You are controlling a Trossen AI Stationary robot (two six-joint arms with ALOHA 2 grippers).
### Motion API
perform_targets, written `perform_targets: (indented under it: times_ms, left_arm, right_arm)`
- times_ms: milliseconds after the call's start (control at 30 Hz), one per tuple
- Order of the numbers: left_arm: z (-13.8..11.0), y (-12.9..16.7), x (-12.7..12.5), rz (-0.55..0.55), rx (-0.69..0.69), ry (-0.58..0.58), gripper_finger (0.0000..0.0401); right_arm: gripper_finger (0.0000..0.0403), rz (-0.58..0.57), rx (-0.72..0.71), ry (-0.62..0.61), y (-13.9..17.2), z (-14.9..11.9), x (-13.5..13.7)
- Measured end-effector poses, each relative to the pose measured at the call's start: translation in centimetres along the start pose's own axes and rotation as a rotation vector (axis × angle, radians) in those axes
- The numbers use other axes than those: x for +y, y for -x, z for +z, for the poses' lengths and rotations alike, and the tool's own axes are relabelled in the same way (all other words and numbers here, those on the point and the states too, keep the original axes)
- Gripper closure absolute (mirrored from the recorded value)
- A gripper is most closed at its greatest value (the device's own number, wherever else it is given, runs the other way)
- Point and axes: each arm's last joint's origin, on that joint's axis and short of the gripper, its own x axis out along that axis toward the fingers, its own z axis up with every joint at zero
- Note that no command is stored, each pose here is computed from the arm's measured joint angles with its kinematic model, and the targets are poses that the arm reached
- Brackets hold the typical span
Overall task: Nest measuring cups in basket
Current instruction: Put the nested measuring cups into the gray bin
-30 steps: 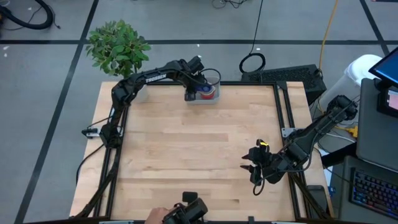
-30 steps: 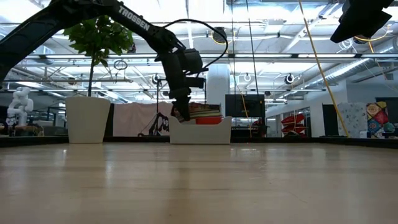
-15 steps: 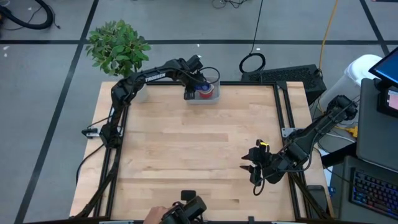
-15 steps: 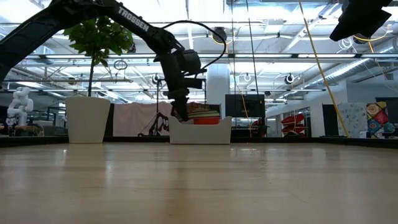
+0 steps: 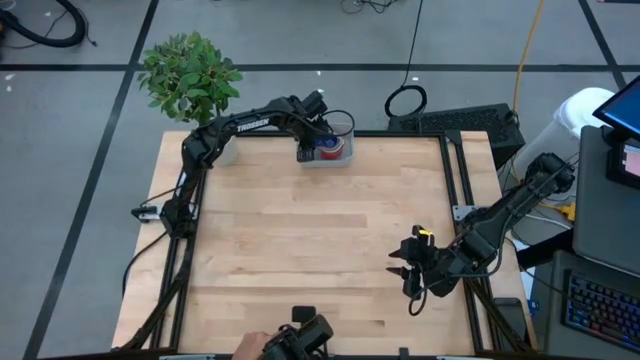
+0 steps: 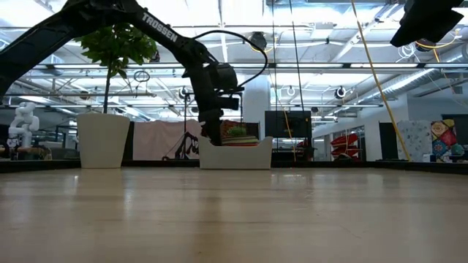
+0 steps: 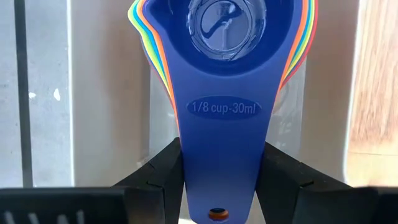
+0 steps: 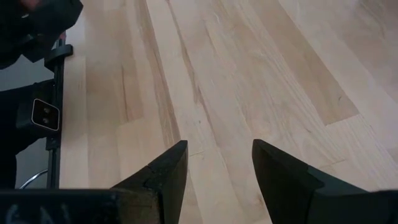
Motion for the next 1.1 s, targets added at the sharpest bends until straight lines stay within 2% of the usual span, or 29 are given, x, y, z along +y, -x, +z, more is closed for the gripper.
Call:
perform_targets:
  times_ms: [600, 900, 1100]
  left_arm:
    - [0.0, -0.1, 0.0, -0.009, -0.004, 0.003, 0.0247]
    - [-0.2, -1.9, 0.0, -0.036, 0.006, 0.016, 0.0247]
    - [-0.2, -2.0, 0.0, -0.035, 0.008, 0.012, 0.0247]
  right_arm:
    - [0.0232, -0.001, -0.001, -0.002, 0.0, 0.0, 0.0]
    - [0.0232, 0.005, -0.005, -0.004, 0.0, 0.0, 0.1]
    - [0.0232, 0.007, -0.004, -0.001, 0.0, 0.0, 0.1]
